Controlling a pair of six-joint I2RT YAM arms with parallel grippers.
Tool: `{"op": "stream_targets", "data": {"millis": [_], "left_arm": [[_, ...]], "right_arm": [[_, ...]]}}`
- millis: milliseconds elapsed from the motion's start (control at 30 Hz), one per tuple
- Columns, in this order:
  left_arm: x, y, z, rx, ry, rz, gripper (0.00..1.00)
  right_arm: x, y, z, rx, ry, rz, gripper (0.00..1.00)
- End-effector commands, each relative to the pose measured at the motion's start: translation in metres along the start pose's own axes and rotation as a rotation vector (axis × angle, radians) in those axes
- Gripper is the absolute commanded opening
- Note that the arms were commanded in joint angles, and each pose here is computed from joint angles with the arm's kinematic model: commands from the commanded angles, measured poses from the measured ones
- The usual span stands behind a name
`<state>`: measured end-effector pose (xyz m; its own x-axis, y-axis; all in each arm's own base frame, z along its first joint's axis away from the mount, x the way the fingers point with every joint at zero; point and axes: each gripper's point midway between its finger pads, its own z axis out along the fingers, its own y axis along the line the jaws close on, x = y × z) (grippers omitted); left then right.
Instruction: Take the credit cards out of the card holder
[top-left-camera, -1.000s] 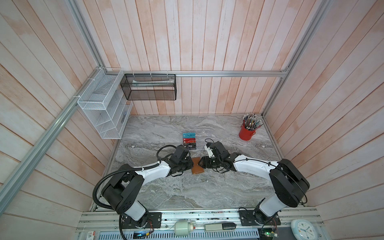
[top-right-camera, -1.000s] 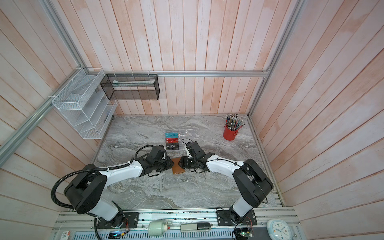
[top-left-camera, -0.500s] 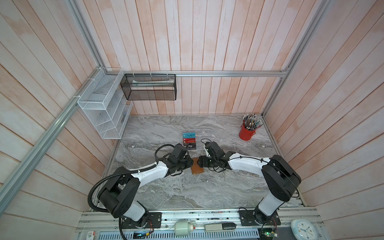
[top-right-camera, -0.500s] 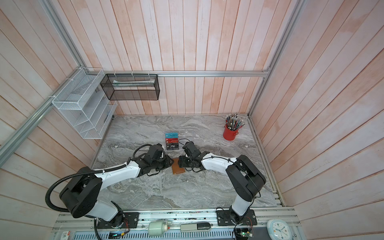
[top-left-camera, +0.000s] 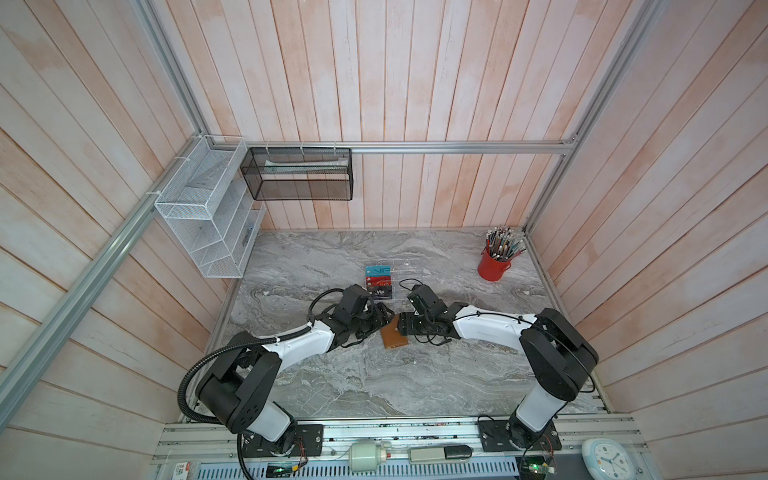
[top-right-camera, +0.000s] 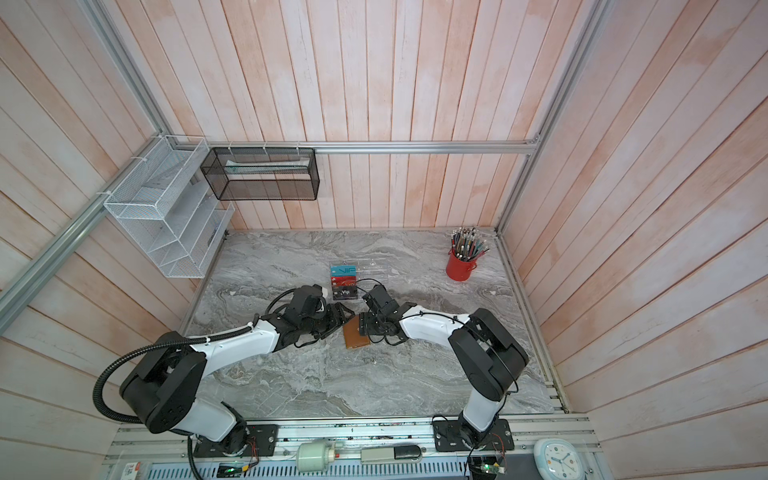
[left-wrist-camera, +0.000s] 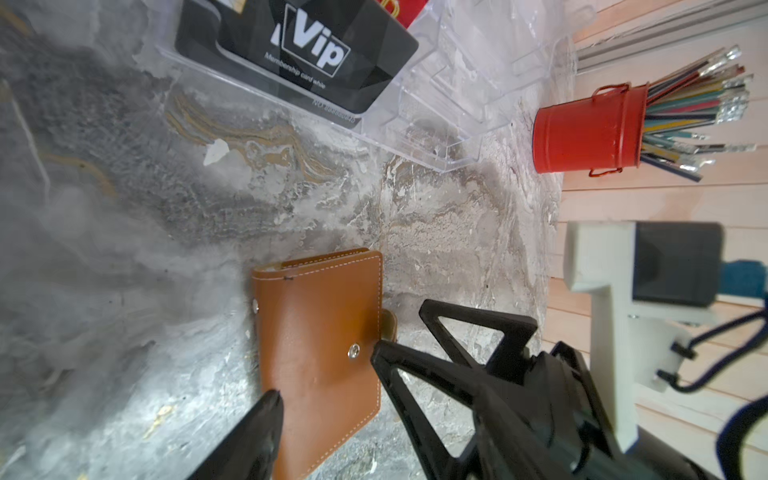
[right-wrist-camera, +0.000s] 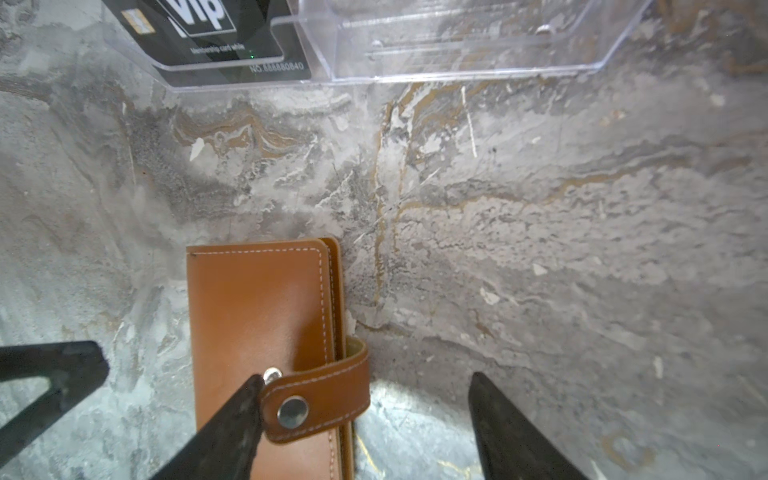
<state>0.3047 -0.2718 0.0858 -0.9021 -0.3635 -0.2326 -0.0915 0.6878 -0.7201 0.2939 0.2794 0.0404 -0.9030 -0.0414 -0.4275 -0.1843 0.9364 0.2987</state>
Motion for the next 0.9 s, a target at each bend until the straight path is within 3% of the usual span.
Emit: {"op": "stream_targets", "data": {"millis": [0, 33, 133, 567, 767, 800, 833, 867], "left_arm": [[-0.002, -0.008, 0.007, 0.041, 0.015, -0.025, 0.77], [-0.002, -0.010, 0.009, 0.046, 0.019, -0.030, 0.82], [-0.001, -0.010, 0.014, 0.052, 0.033, -0.046, 0.83], [0.000, -0.009, 0.026, 0.061, 0.054, -0.081, 0.85], [-0.005, -0.028, 0.021, 0.104, 0.058, -0.078, 0.86], [-0.006, -0.031, 0.019, 0.111, 0.056, -0.077, 0.87], [-0.007, -0.035, 0.018, 0.119, 0.054, -0.075, 0.98], [-0.008, -0.037, 0.017, 0.122, 0.055, -0.075, 0.99]], "right_arm": [[0.001, -0.008, -0.005, 0.049, -0.009, -0.001, 0.78], [0.001, -0.010, -0.006, 0.054, -0.012, 0.000, 0.78], [-0.001, -0.013, -0.009, 0.057, -0.019, 0.007, 0.78], [-0.004, -0.038, -0.019, 0.058, -0.041, 0.058, 0.74], [-0.002, -0.043, -0.011, 0.053, -0.005, 0.075, 0.70], [-0.004, -0.044, -0.011, 0.052, -0.008, 0.080, 0.69], [-0.005, -0.046, -0.011, 0.052, -0.016, 0.086, 0.69], [-0.006, -0.046, -0.011, 0.051, -0.020, 0.089, 0.67]]}}
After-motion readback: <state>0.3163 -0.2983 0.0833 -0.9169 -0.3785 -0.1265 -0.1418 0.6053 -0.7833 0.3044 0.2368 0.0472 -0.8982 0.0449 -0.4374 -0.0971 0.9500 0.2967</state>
